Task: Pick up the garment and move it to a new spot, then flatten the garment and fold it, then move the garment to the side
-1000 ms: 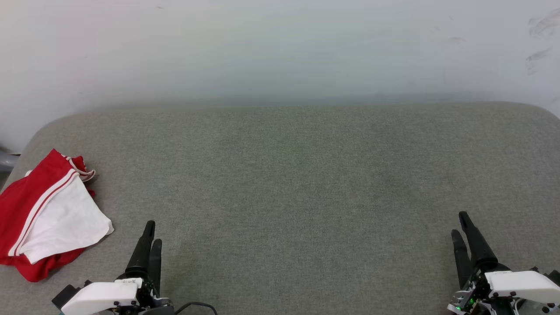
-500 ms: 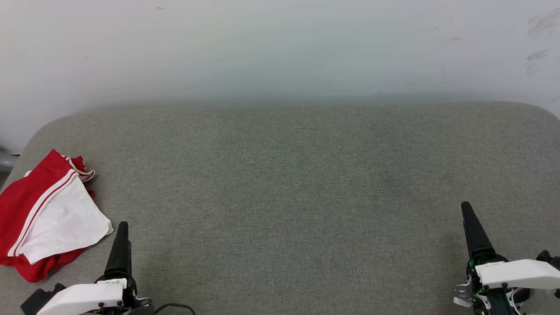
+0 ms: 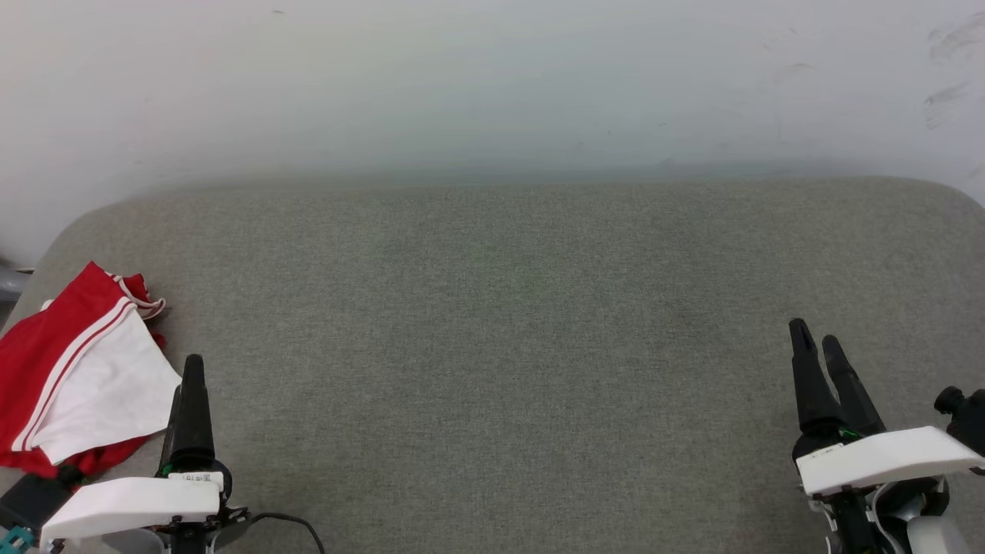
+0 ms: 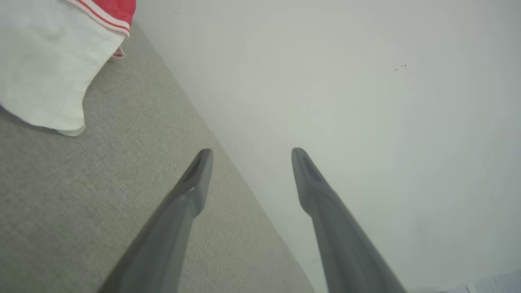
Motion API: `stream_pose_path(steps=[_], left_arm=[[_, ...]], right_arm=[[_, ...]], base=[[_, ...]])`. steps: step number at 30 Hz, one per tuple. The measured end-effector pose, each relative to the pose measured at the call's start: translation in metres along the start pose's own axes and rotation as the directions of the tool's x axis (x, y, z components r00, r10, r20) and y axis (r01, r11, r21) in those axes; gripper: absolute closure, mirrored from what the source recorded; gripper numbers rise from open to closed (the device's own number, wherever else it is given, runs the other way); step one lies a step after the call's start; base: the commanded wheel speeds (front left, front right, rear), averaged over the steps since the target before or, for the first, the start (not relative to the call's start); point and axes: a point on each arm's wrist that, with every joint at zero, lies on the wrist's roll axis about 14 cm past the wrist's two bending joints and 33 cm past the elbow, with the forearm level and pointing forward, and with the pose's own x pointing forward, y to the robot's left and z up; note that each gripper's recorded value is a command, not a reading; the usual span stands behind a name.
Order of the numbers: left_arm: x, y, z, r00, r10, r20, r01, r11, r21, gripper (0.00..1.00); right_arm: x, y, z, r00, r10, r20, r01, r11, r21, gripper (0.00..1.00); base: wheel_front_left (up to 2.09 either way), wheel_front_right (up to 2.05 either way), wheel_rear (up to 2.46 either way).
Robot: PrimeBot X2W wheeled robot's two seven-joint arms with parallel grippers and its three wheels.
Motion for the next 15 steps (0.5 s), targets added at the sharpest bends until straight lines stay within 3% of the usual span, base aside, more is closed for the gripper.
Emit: stream_pose_path(steps=[7, 15], left_arm=[[-0.002, -0.023, -0.005, 0.997, -0.075, -0.014, 0.076, 0.98, 0.185, 0.0], [-0.007, -0.048, -0.024, 0.987, -0.147, -0.069, 0.162, 0.91, 0.381, 0.0]], right_arm=[[0.001, 0.016, 0.0, 0.998, 0.056, 0.0, -0.055, 0.981, -0.186, 0.0], [0.001, 0.026, -0.001, 0.996, 0.095, -0.004, -0.091, 0.939, -0.333, 0.0]], base=[[0.0, 0.0, 0.0], [0.0, 0.0, 0.0]])
